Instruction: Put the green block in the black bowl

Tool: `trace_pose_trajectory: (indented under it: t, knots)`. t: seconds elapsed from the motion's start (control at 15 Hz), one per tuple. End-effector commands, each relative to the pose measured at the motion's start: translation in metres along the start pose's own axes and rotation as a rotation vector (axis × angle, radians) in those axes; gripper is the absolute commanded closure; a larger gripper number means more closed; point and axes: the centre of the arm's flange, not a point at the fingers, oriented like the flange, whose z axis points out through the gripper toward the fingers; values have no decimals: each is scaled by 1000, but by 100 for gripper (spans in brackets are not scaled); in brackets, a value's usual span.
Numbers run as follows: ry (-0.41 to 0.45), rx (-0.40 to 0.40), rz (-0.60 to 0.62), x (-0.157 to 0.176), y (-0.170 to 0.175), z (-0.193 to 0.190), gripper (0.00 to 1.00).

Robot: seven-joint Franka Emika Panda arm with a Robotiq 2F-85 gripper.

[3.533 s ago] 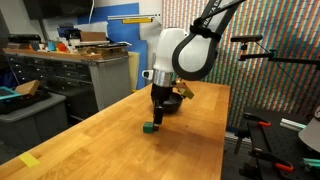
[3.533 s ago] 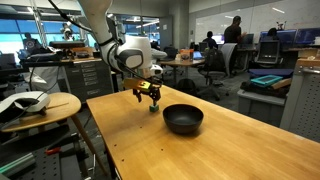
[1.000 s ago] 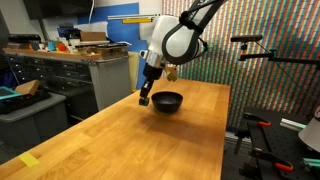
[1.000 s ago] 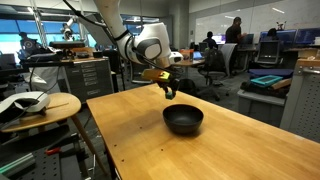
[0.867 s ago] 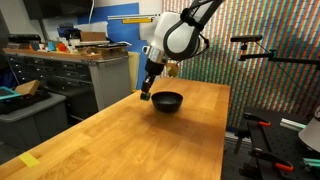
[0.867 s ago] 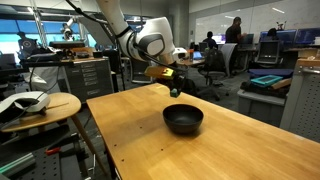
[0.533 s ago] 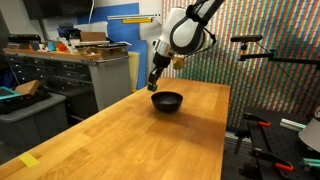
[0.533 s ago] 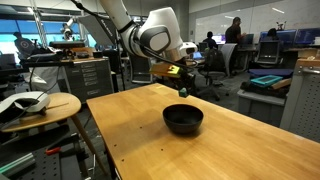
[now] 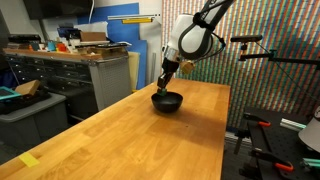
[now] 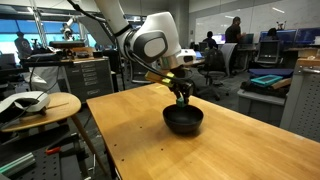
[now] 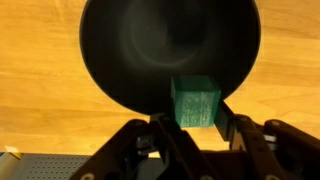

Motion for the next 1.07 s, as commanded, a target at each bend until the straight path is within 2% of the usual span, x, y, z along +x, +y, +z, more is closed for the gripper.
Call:
trace_pose_trajectory:
  t: [0.0,0.67,0.73,0.8,0.87,1.0]
  knots:
    - [6,-16,48,-8,2,11,80]
    - [-41,-43,143,-15,29,70,82]
    - [-40,-46,148,-13,32,71,62]
    - [-39,-49,151,-11,35,72,33]
    - [-36,-50,157,-9,37,70,32]
    - [-24,-57,164,-3,43,63,19]
